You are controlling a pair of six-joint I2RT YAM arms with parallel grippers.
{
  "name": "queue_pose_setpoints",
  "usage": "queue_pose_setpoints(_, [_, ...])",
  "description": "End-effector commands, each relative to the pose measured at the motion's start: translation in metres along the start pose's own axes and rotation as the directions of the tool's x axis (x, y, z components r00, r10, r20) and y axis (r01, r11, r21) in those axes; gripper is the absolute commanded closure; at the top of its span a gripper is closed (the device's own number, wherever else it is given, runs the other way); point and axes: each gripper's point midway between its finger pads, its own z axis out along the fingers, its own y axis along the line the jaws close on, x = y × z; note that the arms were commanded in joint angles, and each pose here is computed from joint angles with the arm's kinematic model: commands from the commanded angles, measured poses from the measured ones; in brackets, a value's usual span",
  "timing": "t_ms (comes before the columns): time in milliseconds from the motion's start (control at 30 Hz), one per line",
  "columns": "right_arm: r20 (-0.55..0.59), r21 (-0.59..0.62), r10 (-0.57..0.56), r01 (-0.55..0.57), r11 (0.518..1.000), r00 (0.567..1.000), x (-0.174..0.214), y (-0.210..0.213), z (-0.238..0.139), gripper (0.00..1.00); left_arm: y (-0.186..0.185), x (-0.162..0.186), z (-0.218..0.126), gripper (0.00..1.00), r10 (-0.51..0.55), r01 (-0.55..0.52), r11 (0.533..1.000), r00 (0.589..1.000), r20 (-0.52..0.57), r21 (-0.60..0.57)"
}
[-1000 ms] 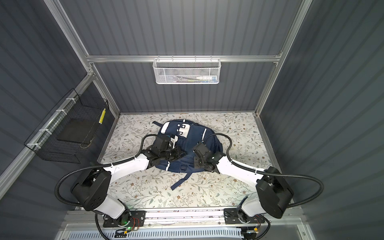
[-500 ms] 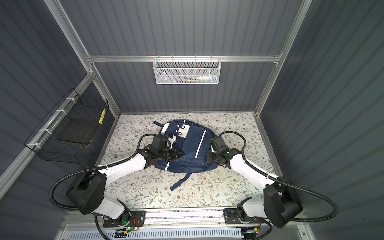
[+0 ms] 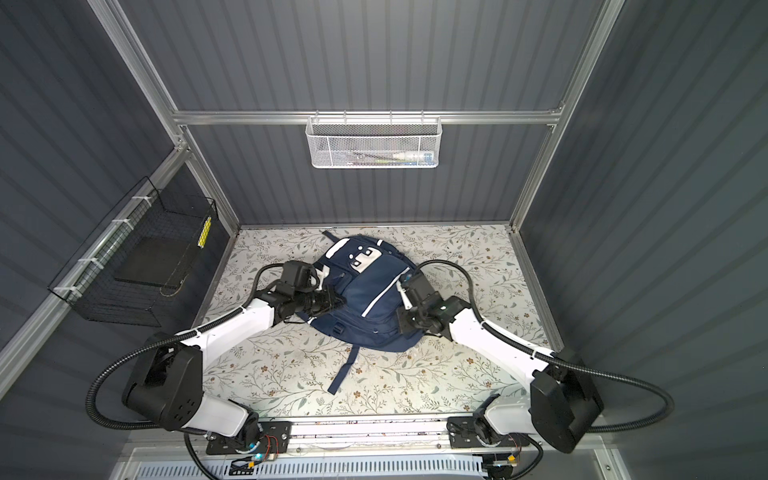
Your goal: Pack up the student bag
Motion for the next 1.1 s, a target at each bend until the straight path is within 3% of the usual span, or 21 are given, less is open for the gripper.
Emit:
queue_pose_setpoints(0, [-0.072, 0.093, 0.016, -0.009, 0.996, 0.997, 0.015, 0.013, -0.003, 1.00, 0.046, -0.050, -0.032, 0.87, 0.012, 0.010, 0.987, 0.991, 0.133, -0.163])
queue_pose_setpoints(67, [-0.053, 0.031, 0.000, 0.002, 1.000, 0.999, 0.004, 0.048, 0.001, 1.00, 0.046, -0.055, -0.048, 0.65, 0.026, 0.007, 0.982, 0.985, 0.170, -0.190])
queue_pose_setpoints(133, [-0.030, -0.001, 0.007, -0.007, 1.000, 1.000, -0.010, 0.071, 0.006, 1.00, 0.035, -0.048, -0.061, 0.52, 0.006, 0.022, 0.989, 0.982, 0.190, -0.145])
queue_pose_setpoints(267, [0.020, -0.062, 0.050, -0.049, 0.997, 0.999, -0.034, 0.096, 0.020, 1.00, 0.017, -0.004, -0.070, 0.45, -0.108, 0.108, 0.994, 0.982, 0.155, 0.006])
queue_pose_setpoints(467, [0.019, -0.096, 0.015, -0.013, 0.995, 1.000, -0.035, 0.116, 0.027, 1.00, -0.015, 0.044, -0.046, 0.34, -0.102, 0.096, 0.994, 0.988, 0.119, 0.057])
queue_pose_setpoints(667, [0.015, -0.085, -0.004, 0.005, 0.996, 1.000, -0.022, 0.111, 0.026, 1.00, 0.002, 0.049, -0.020, 0.31, -0.086, 0.087, 0.996, 0.993, 0.077, -0.022])
queue_pose_setpoints(700, [0.014, -0.073, -0.001, 0.002, 0.997, 1.000, -0.020, 0.105, 0.026, 1.00, 0.005, 0.049, -0.018, 0.29, -0.071, 0.074, 0.996, 0.995, 0.063, -0.053])
queue_pose_setpoints(767, [0.007, -0.064, 0.016, -0.016, 0.998, 1.000, -0.017, 0.095, 0.025, 1.00, 0.010, 0.054, -0.016, 0.15, -0.067, 0.070, 0.994, 0.997, 0.028, -0.087])
queue_pose_setpoints(833, [0.005, -0.062, 0.024, -0.024, 0.998, 1.000, -0.015, 0.090, 0.025, 1.00, 0.007, 0.057, -0.018, 0.14, -0.069, 0.071, 0.995, 0.997, 0.027, -0.071])
queue_pose_setpoints(900, [-0.004, -0.075, 0.020, -0.021, 0.997, 1.000, -0.012, 0.092, 0.026, 1.00, 0.004, 0.052, -0.021, 0.31, -0.074, 0.078, 0.996, 0.994, 0.075, -0.051])
queue_pose_setpoints(1000, [-0.016, -0.080, 0.018, -0.019, 0.997, 1.000, -0.009, 0.093, 0.030, 1.00, -0.006, 0.041, -0.019, 0.87, -0.042, 0.045, 0.998, 0.996, 0.084, -0.034])
queue_pose_setpoints(1033, [-0.019, -0.062, 0.020, -0.021, 0.998, 1.000, -0.008, 0.088, 0.029, 1.00, -0.007, 0.039, -0.018, 1.00, -0.031, 0.034, 0.998, 0.997, 0.075, -0.045])
queue_pose_setpoints(1067, [-0.024, -0.040, 0.021, -0.022, 0.999, 0.999, -0.006, 0.080, 0.028, 1.00, -0.007, 0.038, -0.018, 1.00, -0.024, 0.028, 0.998, 0.997, 0.069, -0.058])
